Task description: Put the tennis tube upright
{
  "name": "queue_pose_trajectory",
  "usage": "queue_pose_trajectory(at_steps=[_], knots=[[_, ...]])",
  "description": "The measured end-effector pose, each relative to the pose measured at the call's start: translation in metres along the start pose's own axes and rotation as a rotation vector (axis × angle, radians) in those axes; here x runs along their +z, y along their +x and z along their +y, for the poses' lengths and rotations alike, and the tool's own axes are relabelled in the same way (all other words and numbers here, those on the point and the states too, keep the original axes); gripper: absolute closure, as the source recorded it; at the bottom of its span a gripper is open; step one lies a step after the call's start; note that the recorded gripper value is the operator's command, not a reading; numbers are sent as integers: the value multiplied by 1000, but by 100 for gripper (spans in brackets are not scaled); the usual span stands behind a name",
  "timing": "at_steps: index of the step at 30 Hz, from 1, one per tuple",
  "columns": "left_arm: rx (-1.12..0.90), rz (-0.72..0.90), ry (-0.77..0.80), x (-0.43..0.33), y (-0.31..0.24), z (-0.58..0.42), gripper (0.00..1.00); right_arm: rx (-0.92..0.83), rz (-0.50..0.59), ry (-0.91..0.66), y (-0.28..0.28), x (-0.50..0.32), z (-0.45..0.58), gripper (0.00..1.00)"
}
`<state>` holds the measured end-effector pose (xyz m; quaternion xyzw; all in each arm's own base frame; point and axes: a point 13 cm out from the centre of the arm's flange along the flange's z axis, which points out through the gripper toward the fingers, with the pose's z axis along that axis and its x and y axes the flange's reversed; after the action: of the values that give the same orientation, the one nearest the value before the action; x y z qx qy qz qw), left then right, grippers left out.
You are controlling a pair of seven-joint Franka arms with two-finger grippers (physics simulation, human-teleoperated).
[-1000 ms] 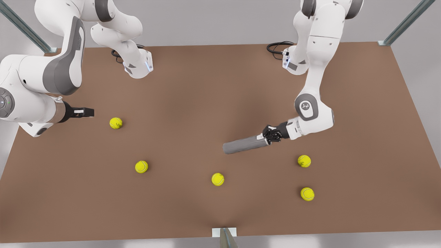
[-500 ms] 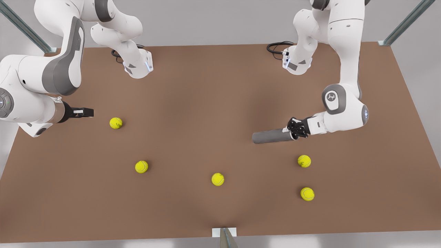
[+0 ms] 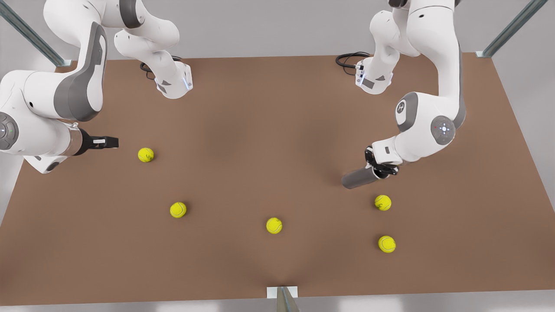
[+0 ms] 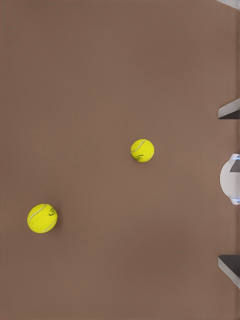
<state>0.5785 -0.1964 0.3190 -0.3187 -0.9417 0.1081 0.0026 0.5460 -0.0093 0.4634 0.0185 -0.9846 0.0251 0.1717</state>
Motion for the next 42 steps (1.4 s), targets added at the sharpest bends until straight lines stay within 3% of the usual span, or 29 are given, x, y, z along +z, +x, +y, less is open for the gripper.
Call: queue_pose_trajectory(at_steps=[9, 22, 24, 32, 33, 34, 35, 42], knots=[[5, -5, -132, 10, -19, 3, 79, -2, -6, 0, -3, 0, 0, 0], [-25, -5, -196, 47, -36, -3, 79, -2, -13, 3, -4, -1, -1, 0], [-33, -8, -197, 48, -38, -4, 53, -3, -13, 2, -4, 0, -1, 0], [-59, -17, -199, 48, -39, -5, 52, -4, -15, 1, -5, 0, 0, 0], [-61, -20, -198, 46, -40, -5, 39, -4, -15, 1, -5, 0, 0, 0], [-63, -26, -195, 42, -41, -6, 10, -4, -15, 1, -5, 0, 0, 0], [-65, -32, -193, 37, -42, -7, 0, -4, -15, 1, -5, 0, 0, 0], [-104, -123, -224, -71, -69, 4, 0, -4, -15, 1, -5, 0, 0, 0]])
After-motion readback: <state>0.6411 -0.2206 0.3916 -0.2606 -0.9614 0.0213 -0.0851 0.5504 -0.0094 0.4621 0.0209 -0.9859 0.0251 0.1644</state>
